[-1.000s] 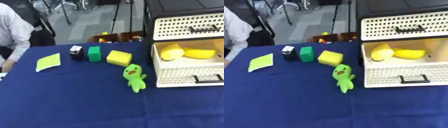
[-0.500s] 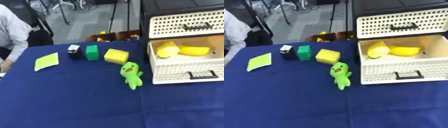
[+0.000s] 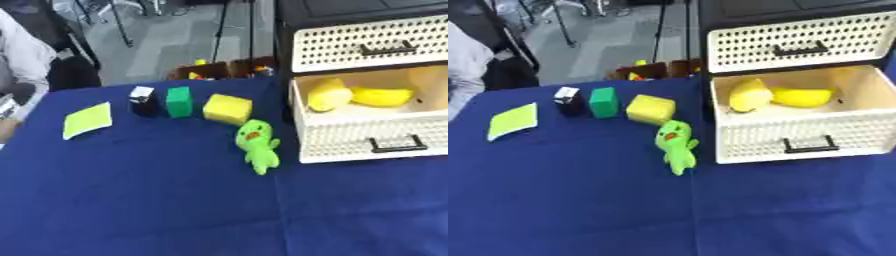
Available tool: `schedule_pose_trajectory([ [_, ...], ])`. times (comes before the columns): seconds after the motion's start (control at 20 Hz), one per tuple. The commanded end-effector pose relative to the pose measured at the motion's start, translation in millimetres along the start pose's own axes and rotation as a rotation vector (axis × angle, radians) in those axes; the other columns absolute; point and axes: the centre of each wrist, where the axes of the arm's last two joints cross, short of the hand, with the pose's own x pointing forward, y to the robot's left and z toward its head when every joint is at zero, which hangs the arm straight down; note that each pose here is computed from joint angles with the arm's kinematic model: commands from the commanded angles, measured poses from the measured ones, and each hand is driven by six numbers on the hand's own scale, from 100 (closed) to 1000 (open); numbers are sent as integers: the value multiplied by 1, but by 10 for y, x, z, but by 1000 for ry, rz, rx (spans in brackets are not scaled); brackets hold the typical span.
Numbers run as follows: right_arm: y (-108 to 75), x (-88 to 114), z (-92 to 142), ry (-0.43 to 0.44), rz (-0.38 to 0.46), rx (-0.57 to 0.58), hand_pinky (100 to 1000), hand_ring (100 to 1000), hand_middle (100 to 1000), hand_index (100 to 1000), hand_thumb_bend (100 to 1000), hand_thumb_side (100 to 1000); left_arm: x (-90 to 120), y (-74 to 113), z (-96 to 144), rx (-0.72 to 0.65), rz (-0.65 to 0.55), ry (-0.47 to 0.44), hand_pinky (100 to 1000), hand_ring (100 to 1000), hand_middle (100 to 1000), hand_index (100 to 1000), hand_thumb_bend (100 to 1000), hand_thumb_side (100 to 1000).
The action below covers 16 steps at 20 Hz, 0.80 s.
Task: Pick up objects from table and place into drawer.
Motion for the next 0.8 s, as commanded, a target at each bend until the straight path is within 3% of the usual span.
schedule_pose_trajectory([
  [0.05, -18, 35, -84, -32, 47, 7, 600, 699, 671, 812, 100, 962, -161, 130, -70, -53, -94, 9, 900, 969, 953, 1000, 624, 888],
  [0.35, 69, 34, -31, -23, 86, -33, 597, 693, 667, 810, 100, 954, -266, 62, -281, -154, -148, 29, 920, 980, 963, 1000, 681, 868],
  [0.55, 261, 37, 179, -24, 173, -157, 593, 689, 664, 808, 100, 949, -358, 287, -639, -446, -190, 78, 930, 986, 968, 1000, 688, 829],
  [0.8, 367, 49, 269, -31, 221, -174, 589, 686, 662, 806, 100, 944, -364, 306, -828, -605, -164, 114, 927, 974, 956, 1000, 641, 731],
])
